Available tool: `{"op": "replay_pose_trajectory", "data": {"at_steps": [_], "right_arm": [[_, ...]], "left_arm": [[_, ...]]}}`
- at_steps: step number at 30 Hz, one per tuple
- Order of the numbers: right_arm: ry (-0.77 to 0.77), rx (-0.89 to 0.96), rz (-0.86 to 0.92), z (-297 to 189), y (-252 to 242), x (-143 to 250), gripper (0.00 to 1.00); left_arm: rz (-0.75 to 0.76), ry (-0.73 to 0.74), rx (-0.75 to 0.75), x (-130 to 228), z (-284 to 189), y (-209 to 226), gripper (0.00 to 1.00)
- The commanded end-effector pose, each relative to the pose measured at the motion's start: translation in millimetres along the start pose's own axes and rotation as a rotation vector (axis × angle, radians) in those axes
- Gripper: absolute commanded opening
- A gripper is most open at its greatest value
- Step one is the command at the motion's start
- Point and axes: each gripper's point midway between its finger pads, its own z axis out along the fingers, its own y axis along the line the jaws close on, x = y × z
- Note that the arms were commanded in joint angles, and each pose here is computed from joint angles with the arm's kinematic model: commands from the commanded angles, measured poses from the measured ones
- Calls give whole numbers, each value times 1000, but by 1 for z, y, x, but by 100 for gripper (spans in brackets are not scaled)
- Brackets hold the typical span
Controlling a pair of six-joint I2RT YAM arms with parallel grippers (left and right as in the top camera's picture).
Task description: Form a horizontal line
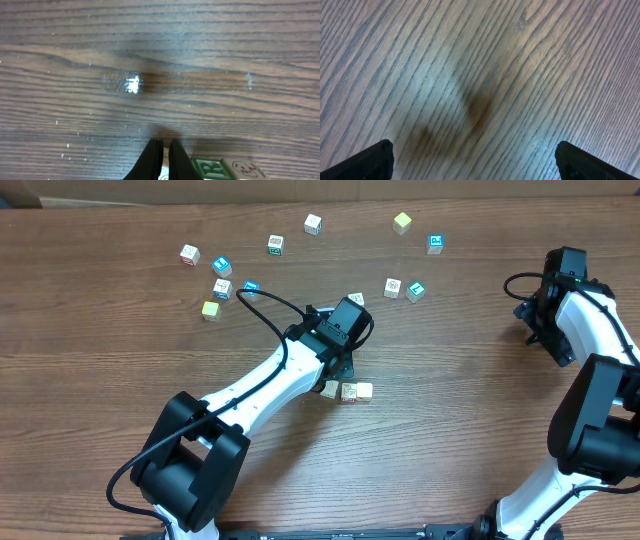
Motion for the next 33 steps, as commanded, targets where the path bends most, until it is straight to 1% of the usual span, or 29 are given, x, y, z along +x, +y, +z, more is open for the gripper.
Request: {"op": "replay_pose_trajectory", "data": {"at_steps": [1, 6, 16, 22, 33], "right_arm": [[-13, 2, 1, 1, 3, -5, 100], [-13, 3, 1, 1, 3, -5, 100], [-13, 2, 1, 1, 3, -5, 100], [-13, 2, 1, 1, 3, -5, 100], [-13, 2, 1, 1, 3, -5, 100]], "left_arm": [[37, -22, -14, -4, 6, 2, 4], [81, -55, 13, -12, 5, -6, 4], [97, 41, 44, 12, 10, -7, 4], [99, 71, 57, 19, 10, -8, 4], [101, 39, 78, 18, 19, -9, 4]]}}
